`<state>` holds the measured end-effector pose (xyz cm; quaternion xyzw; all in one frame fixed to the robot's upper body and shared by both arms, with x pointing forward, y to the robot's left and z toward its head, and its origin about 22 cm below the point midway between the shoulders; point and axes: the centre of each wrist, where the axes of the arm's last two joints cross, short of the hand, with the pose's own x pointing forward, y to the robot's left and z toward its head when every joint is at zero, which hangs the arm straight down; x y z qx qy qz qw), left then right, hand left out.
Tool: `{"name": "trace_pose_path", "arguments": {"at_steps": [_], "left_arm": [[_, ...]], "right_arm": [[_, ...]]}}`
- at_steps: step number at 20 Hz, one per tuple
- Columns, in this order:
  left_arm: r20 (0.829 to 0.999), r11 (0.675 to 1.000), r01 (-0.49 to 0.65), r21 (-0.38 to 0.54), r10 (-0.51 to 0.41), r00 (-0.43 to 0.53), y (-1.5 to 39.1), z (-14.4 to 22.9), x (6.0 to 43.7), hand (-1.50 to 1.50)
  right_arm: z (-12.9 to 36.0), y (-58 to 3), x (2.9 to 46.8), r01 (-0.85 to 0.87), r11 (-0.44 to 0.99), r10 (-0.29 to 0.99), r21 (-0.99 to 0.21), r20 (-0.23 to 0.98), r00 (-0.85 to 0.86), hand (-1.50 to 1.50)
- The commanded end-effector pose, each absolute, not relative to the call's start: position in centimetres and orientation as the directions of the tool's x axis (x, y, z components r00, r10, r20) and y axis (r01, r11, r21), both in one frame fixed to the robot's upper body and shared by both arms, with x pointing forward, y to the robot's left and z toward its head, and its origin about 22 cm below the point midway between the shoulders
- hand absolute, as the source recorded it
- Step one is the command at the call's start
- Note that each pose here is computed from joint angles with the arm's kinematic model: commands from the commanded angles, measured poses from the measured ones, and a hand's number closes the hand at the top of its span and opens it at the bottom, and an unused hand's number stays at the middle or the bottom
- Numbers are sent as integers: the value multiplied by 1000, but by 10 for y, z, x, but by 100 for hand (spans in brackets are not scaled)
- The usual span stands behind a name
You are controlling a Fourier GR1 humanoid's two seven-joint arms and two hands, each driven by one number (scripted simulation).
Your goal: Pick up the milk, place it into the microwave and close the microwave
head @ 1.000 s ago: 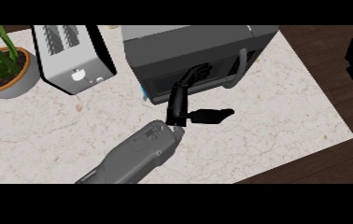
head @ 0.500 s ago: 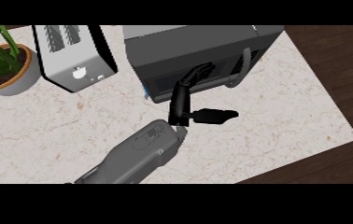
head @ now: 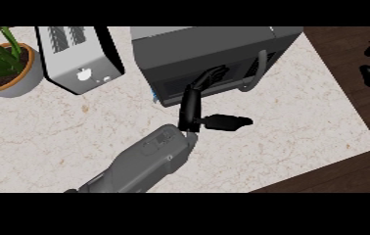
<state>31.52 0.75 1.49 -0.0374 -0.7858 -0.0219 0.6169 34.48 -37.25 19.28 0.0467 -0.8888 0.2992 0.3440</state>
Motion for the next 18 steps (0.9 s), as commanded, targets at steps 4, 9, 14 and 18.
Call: {"name": "trace_pose_path", "arguments": {"at_steps": [4, 9, 14, 18], "left_arm": [[965, 999, 2, -44, 43, -257, 10, 35, 341, -150], [966, 999, 9, -32, 33, -256, 10, 31, 341, -150], [966, 999, 6, -43, 43, -254, 10, 31, 342, -150], [961, 999, -2, -48, 46, -272, 9, 33, 343, -150]], "right_arm": [[157, -368, 353, -440, 850, -82, -288, 753, -653, -150], [161, -370, 358, -470, 847, -109, -250, 783, -613, -150], [166, -380, 359, -487, 843, -126, -228, 797, -591, -150], [169, -384, 361, -496, 845, -149, -199, 804, -576, -150]]}}
